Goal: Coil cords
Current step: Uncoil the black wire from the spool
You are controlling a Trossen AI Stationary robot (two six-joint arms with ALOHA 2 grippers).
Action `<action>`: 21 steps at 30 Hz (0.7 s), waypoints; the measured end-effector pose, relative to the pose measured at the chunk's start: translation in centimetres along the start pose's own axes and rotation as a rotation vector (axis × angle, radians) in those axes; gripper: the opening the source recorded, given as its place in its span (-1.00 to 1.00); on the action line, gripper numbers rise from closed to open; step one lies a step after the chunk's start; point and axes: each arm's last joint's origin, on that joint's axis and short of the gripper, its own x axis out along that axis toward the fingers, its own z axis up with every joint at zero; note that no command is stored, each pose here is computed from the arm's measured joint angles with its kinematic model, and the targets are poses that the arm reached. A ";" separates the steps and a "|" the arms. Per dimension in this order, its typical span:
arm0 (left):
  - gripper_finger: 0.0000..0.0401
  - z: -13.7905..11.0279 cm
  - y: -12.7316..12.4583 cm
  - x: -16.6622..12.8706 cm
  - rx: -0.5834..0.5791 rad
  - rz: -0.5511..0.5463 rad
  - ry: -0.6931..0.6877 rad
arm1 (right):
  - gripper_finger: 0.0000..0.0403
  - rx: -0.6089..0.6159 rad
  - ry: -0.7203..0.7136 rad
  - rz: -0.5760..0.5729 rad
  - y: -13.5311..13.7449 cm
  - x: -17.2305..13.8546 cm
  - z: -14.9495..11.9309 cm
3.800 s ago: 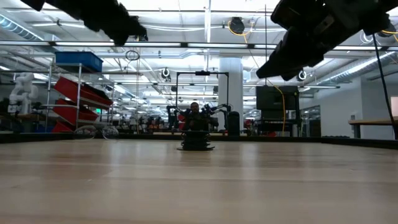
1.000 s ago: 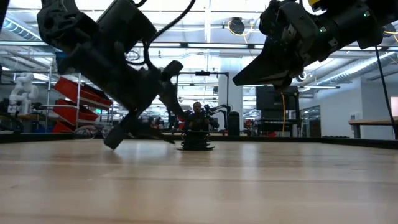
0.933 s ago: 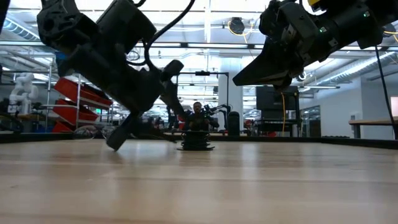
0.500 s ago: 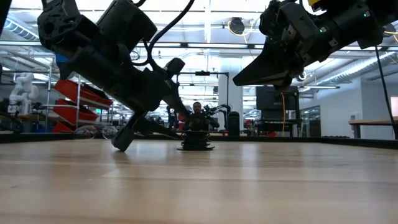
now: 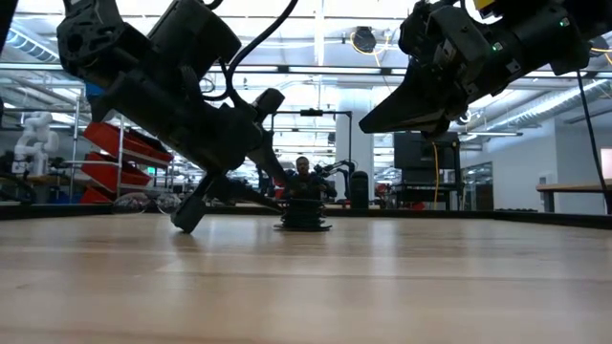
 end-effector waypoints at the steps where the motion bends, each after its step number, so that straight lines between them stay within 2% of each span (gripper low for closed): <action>1: -0.35 0.0 0.0 0.0 0.000 -0.003 -0.009 | -1.00 0.000 0.000 0.000 0.0 0.0 0.0; 14: -0.63 0.1 0.1 0.0 -0.006 0.003 -0.024 | -1.00 0.000 0.000 0.000 0.0 0.0 0.0; 21: -0.86 0.3 0.3 0.0 -0.027 0.016 -0.079 | -1.00 0.000 0.000 0.000 0.0 0.0 0.0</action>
